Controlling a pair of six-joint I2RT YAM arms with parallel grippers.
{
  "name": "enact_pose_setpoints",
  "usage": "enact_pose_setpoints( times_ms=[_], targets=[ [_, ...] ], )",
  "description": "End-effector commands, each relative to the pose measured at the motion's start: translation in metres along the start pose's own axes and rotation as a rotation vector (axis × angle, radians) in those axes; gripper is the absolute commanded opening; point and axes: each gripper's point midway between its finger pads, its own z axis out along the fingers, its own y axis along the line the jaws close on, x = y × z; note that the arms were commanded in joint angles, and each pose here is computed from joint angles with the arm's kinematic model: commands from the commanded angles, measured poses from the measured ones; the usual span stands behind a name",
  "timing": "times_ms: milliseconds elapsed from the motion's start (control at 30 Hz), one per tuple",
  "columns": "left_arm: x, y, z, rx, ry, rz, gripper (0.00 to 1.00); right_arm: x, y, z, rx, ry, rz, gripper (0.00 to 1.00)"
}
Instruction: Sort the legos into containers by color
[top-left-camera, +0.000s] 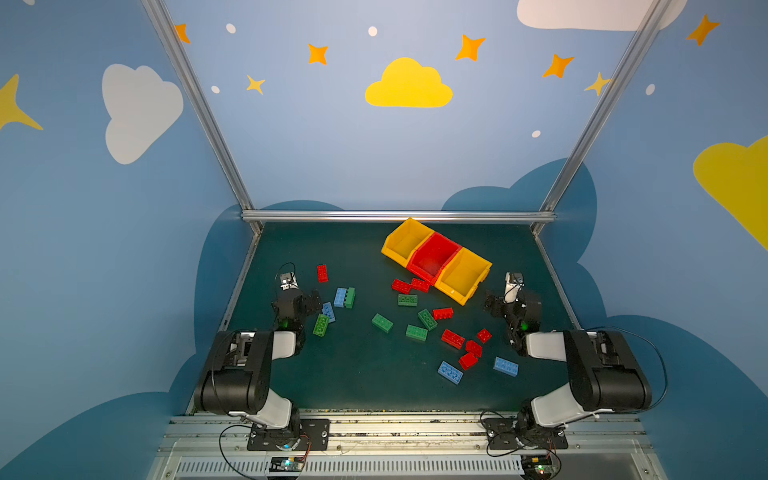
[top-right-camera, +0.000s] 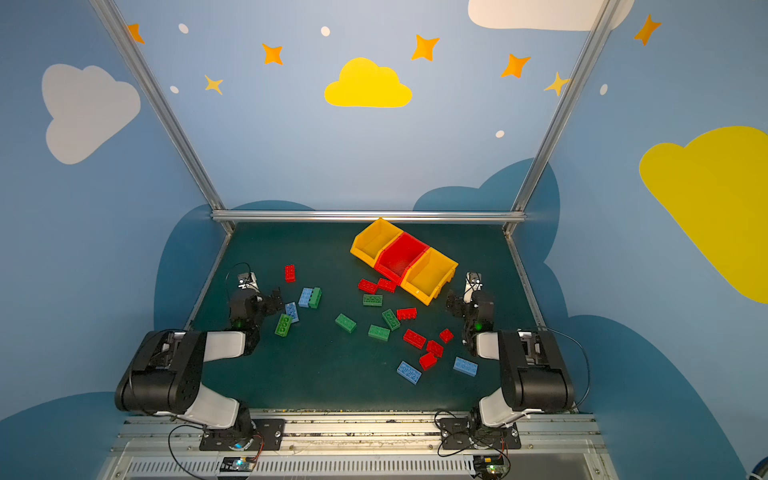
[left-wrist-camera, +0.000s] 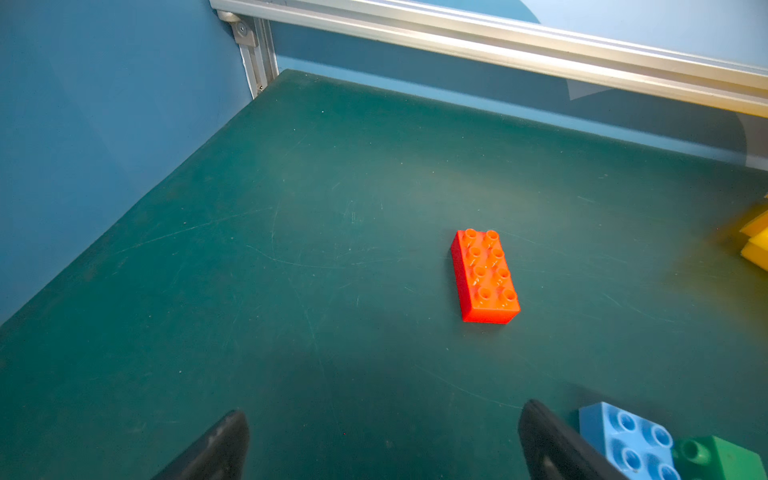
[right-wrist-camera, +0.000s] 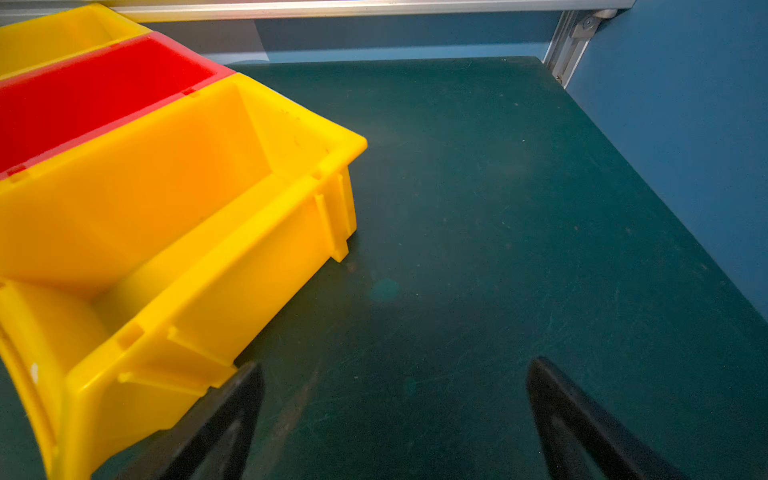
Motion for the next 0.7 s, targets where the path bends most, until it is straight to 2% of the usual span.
enact_pose_setpoints(
  times_ms=[0,133,233,300,400,500,600,667],
  targets=[
    [-0.008,-0.001,-0.001,0.002,-0.013,0.005,1.00,-0.011,0.002,0.000,-0.010,-0.024,0.008,0.96],
    [-0.008,-0.001,-0.001,0.002,-0.015,0.004,1.00,-0.012,0.002,-0.001,-0.008,-0.030,0.005,0.96],
    [-0.015,-0.003,-0.002,0.007,-0.008,-0.007,1.00,-0.028,-0.012,-0.005,0.081,-0.040,0.032,0.96],
    [-0.026,-0.004,-0.006,-0.005,0.028,0.018,1.00,-0.037,-0.021,-0.010,0.137,0.071,0.042,0.96],
    [-0.039,-0.010,-0.015,0.009,0.020,0.041,1.00,-0.068,-0.031,-0.025,0.220,0.127,0.155,0.96],
    [-0.052,-0.019,-0.030,-0.009,0.013,0.044,1.00,-0.078,-0.028,-0.039,0.251,0.197,0.225,0.96],
    [-0.065,-0.042,-0.052,0.046,-0.011,0.027,1.00,-0.070,-0.018,-0.056,0.268,0.311,0.230,0.96],
    [-0.063,-0.076,-0.074,0.146,-0.031,0.064,1.00,-0.058,0.002,-0.066,0.208,0.383,0.212,0.95]
  ],
)
